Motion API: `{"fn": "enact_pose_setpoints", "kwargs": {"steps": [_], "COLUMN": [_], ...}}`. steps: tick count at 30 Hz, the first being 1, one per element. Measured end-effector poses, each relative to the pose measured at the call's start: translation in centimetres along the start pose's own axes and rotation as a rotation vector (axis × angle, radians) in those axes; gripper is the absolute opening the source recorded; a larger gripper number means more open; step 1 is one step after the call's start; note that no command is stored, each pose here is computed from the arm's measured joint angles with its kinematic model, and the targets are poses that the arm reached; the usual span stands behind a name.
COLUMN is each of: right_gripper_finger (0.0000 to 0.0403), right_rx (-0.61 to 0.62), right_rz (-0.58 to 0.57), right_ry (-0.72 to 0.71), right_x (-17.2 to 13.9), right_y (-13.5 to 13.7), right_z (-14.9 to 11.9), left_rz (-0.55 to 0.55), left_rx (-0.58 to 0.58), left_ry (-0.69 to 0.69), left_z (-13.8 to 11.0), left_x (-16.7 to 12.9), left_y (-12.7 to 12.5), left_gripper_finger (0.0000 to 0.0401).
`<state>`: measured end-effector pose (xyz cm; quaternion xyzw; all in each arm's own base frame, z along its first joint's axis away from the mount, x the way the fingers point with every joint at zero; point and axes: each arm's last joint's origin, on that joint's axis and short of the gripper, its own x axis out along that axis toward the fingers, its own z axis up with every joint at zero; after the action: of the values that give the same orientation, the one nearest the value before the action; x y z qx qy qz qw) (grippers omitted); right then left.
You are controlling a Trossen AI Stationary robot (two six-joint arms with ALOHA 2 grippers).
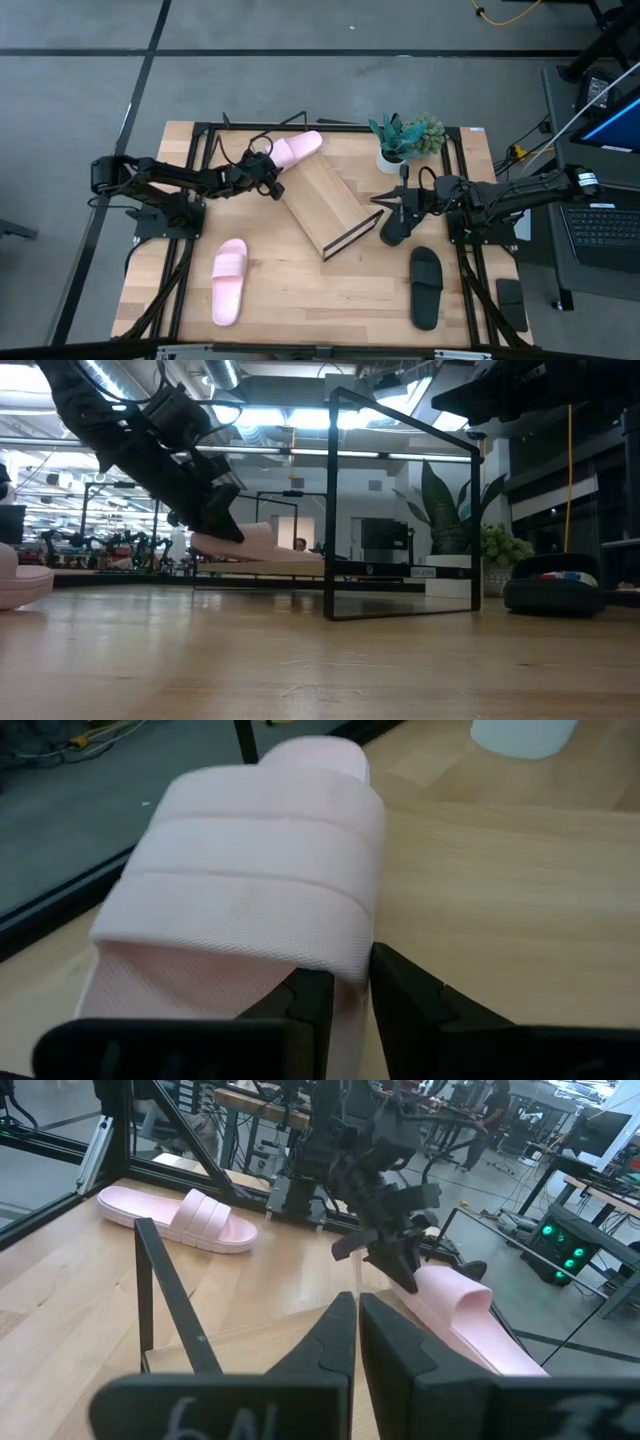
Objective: Pick and place slides into the shelf
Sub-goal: Put the top pink slide on the shelf
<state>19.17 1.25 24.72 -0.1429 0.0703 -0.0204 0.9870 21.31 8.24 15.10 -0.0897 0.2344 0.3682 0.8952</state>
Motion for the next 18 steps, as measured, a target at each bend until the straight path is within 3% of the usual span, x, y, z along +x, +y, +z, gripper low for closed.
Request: {"fn": "enact_pose_setpoints", "kwargs": {"steps": [18], "right_gripper_finger": [0.0021], "right_rx": [0.000], "right_rz": [0.000], "right_ry": [0.000], "right_x": [0.0], "right_y": [0.0], "right_z": [0.0], "left_rz": [0.017], "left_rx": [0.021], "left_ry": [0.050], "left_z": [0.0], "left_x": [-1.2], "left_y": [0.5], "left_gripper_finger": [0.0061]}}
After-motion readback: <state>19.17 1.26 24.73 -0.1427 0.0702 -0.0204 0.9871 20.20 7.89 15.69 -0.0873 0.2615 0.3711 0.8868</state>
